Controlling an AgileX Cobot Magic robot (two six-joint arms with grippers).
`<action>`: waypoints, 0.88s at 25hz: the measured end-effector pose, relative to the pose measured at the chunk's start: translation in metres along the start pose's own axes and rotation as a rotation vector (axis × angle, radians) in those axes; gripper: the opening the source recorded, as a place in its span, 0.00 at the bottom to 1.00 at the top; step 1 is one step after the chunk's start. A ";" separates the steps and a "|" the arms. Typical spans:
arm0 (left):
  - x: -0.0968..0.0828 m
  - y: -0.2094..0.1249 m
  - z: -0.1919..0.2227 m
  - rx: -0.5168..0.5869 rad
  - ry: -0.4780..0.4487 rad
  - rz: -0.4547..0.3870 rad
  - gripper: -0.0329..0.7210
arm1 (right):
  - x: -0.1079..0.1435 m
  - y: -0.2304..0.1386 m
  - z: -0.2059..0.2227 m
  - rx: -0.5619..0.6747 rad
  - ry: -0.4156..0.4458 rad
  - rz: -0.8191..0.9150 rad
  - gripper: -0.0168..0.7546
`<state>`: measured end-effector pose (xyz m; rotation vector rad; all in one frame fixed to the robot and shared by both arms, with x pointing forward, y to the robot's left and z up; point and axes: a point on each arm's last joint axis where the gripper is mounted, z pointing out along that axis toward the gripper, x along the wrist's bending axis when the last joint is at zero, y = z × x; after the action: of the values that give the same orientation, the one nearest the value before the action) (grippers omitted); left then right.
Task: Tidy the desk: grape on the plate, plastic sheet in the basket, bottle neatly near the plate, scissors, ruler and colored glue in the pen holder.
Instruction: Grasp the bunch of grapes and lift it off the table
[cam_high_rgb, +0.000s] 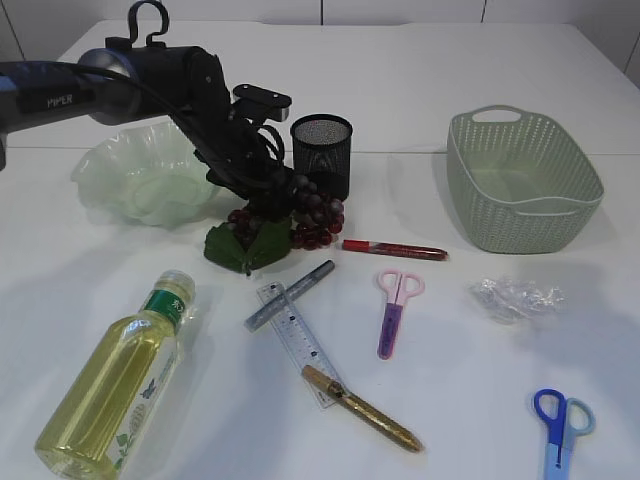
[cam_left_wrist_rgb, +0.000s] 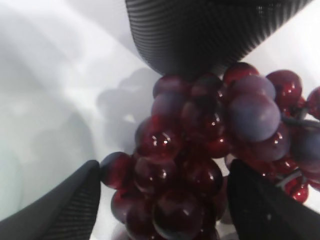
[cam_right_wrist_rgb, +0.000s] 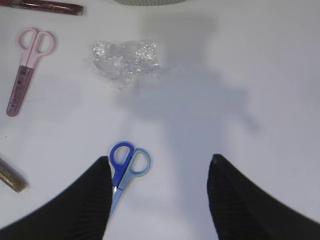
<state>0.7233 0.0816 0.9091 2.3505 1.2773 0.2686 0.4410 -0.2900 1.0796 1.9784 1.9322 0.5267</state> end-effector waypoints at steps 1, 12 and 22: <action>0.000 0.000 0.000 -0.002 0.000 0.000 0.81 | 0.000 0.000 0.000 0.000 0.000 0.000 0.64; 0.001 -0.005 0.011 0.017 -0.002 -0.002 0.79 | 0.000 0.001 -0.001 -0.003 0.000 -0.002 0.64; 0.001 -0.007 0.013 0.035 -0.006 -0.003 0.50 | 0.000 0.001 -0.001 -0.003 0.000 -0.002 0.64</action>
<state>0.7235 0.0814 0.8940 2.3764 1.2921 0.2402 0.4412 -0.2900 1.0804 1.9743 1.9324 0.5288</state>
